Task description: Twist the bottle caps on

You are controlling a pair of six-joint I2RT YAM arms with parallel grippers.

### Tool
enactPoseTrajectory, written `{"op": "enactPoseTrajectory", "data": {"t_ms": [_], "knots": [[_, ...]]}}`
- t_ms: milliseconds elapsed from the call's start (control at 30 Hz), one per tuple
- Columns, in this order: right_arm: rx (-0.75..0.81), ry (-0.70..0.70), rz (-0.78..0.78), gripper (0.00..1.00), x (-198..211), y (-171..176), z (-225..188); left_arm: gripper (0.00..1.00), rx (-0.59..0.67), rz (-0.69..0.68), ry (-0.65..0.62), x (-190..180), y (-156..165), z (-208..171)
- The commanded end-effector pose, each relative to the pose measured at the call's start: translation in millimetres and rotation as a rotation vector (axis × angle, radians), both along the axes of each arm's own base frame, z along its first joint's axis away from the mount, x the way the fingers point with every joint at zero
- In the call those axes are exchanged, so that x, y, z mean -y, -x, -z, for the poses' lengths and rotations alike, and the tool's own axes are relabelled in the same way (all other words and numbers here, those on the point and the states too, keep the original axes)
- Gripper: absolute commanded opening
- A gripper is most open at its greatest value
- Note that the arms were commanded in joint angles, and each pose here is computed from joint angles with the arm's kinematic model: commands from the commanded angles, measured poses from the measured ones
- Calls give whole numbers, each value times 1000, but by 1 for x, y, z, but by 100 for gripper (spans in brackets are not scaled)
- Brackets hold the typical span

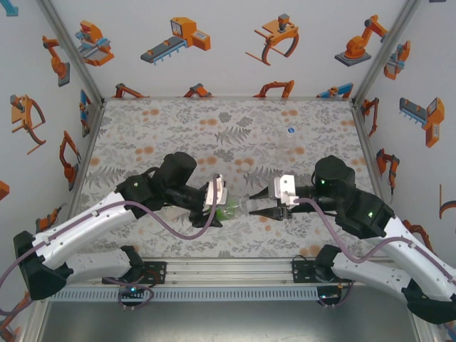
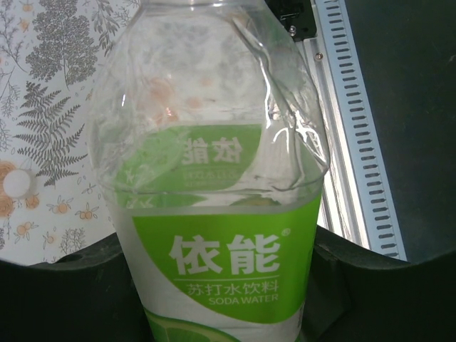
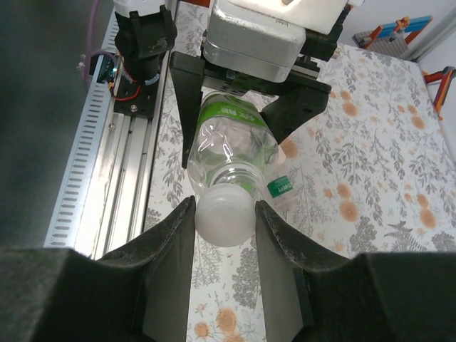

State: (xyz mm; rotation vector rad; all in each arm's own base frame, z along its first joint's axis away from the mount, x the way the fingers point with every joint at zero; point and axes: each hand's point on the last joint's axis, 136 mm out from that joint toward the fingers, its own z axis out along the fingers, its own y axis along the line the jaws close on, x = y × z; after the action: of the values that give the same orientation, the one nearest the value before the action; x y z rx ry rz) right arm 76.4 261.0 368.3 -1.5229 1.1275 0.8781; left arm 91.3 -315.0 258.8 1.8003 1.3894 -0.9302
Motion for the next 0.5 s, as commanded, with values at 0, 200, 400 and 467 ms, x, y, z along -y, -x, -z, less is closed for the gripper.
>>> {"op": "enactPoseTrajectory", "data": {"t_ms": [0,200,400,467], "knots": [[28,-13,-30,14,-3,2,-1,0,21,52,26,5,6,-12],[42,0,30,15,-1,-7,1,0,18,79,-2,7,10,-9],[45,-2,3,15,0,-2,2,0,24,101,8,9,14,-13],[44,-3,-21,15,-1,2,2,0,25,108,12,9,15,-14]]}}
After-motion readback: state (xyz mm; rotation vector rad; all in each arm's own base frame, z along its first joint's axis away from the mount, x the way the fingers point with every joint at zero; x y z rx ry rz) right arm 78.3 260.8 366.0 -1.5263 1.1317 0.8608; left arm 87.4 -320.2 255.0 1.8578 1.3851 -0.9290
